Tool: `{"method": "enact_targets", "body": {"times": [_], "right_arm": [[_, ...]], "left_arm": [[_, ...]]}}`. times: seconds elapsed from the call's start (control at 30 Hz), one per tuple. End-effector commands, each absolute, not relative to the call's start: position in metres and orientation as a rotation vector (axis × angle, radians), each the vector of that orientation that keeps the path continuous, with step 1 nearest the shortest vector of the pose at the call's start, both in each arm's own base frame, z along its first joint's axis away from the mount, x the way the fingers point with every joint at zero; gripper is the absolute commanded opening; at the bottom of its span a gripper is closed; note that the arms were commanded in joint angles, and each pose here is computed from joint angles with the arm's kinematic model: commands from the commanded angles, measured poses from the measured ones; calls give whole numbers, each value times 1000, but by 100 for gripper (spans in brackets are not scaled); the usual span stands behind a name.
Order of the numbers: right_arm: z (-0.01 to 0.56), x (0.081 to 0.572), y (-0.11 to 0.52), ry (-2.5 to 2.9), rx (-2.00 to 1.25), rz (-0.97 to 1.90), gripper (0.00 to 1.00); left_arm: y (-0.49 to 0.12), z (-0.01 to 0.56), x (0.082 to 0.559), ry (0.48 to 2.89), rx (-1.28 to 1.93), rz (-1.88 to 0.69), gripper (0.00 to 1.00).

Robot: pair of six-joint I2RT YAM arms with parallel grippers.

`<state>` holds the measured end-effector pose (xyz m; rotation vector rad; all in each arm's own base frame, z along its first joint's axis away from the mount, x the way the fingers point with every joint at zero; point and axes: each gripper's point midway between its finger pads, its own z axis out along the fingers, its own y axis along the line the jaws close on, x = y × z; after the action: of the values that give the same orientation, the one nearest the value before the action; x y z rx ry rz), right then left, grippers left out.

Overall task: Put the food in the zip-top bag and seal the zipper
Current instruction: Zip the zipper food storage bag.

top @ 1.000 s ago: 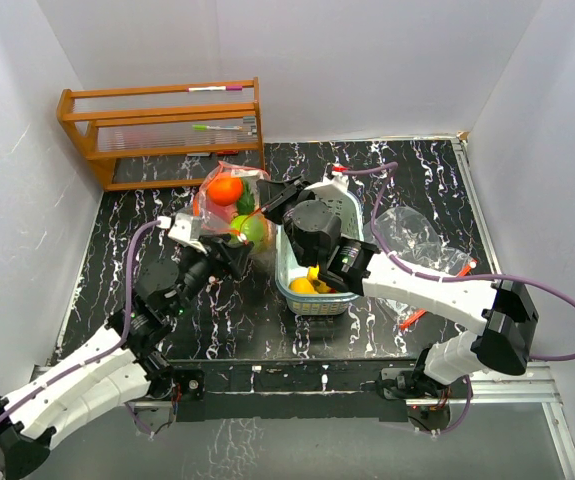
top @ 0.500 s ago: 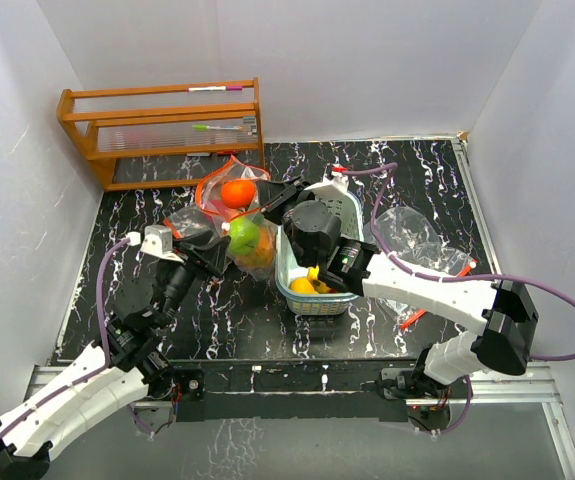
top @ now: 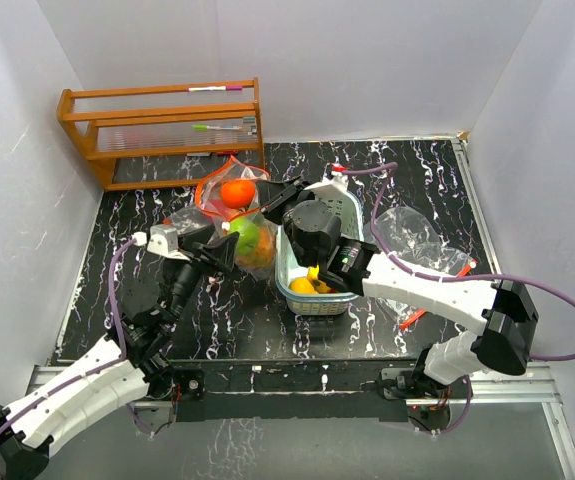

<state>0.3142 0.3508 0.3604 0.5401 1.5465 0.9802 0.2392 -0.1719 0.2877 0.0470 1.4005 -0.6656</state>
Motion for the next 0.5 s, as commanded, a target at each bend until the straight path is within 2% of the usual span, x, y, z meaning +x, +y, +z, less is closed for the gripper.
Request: {"method": "enact_targets", "body": {"times": [0.0, 0.13, 0.2, 0.3, 0.4, 0.47], "right_arm": [[392, 314, 347, 1466, 581, 1058, 8], [389, 313, 346, 1472, 579, 1055, 8], [389, 313, 345, 1471, 580, 1055, 8], [389, 312, 343, 1471, 580, 1052, 8], [388, 311, 342, 1476, 577, 1050, 8], [385, 309, 339, 1482, 576, 1044, 8]], "left_arm": [[-174, 324, 236, 1272, 33, -722, 62], [-175, 330, 239, 1260, 41, -705, 56], [-177, 330, 240, 1259, 51, -707, 48], [-183, 326, 240, 1266, 76, -715, 29], [-187, 326, 239, 1257, 102, -722, 0], [-187, 332, 234, 1242, 140, -719, 0]]}}
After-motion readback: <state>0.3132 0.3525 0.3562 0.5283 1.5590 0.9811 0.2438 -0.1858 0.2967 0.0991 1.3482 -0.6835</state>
